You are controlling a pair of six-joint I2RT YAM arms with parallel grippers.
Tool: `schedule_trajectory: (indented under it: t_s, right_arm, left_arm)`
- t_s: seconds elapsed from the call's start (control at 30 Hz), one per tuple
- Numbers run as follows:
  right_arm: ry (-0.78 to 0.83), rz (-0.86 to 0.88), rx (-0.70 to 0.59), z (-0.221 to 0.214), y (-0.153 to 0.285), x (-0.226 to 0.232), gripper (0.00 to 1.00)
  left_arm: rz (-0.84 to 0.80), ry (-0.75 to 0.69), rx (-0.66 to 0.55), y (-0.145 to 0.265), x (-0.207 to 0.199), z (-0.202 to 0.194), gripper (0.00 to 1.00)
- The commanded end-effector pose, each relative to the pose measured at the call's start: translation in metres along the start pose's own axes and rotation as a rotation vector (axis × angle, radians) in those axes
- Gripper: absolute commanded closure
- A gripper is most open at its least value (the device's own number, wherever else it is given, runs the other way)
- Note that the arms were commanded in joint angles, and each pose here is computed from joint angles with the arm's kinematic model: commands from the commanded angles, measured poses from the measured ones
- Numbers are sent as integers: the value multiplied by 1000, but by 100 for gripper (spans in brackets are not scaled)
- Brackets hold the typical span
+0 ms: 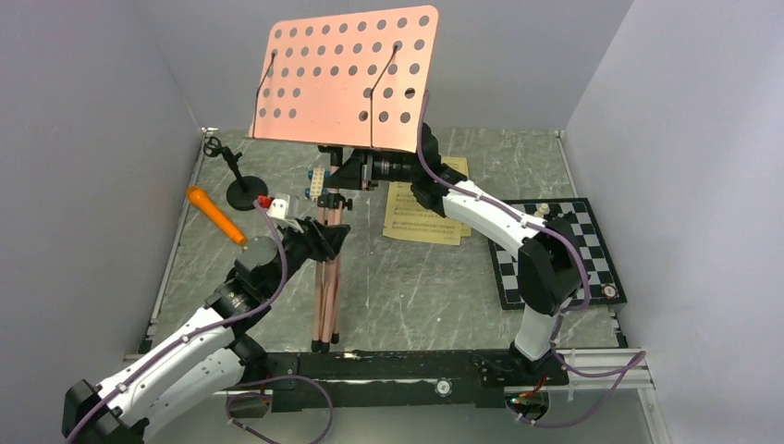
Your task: Pack up the instrument practice props
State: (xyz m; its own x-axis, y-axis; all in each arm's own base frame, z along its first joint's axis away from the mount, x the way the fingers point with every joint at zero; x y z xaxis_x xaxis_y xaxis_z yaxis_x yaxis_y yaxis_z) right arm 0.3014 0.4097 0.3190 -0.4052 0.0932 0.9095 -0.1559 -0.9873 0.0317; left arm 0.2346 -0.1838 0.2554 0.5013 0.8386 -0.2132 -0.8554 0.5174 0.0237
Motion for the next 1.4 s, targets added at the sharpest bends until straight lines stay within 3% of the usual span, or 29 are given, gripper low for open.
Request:
schedule_trajectory:
  t_s: [0.0, 0.73, 1.37]
  right_arm:
    - [128, 185, 71, 3, 14, 81, 100]
    - [-19, 20, 126, -12, 2, -37, 100]
    - [-161, -49, 128, -14, -15, -114, 100]
  left_arm:
    - [53, 65, -50, -9, 5, -3, 100]
    - [272, 230, 144, -15, 34, -106, 100]
    - [417, 238, 248, -21, 54, -151, 100]
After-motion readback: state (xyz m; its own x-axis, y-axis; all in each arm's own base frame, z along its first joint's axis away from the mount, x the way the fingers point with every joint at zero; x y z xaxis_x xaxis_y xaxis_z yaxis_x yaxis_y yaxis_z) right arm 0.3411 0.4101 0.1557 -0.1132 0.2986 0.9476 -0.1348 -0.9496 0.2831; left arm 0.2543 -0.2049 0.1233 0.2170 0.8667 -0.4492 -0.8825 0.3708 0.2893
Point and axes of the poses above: each gripper's point midway between its finger pads, its own y axis back along the fingers, its own x axis along the line the jaws close on, z = x × y, the point moved 2 cm from there along y, back along the fingers, and after that the axes turned 14 degrees about -y, right-handed, at the moved point
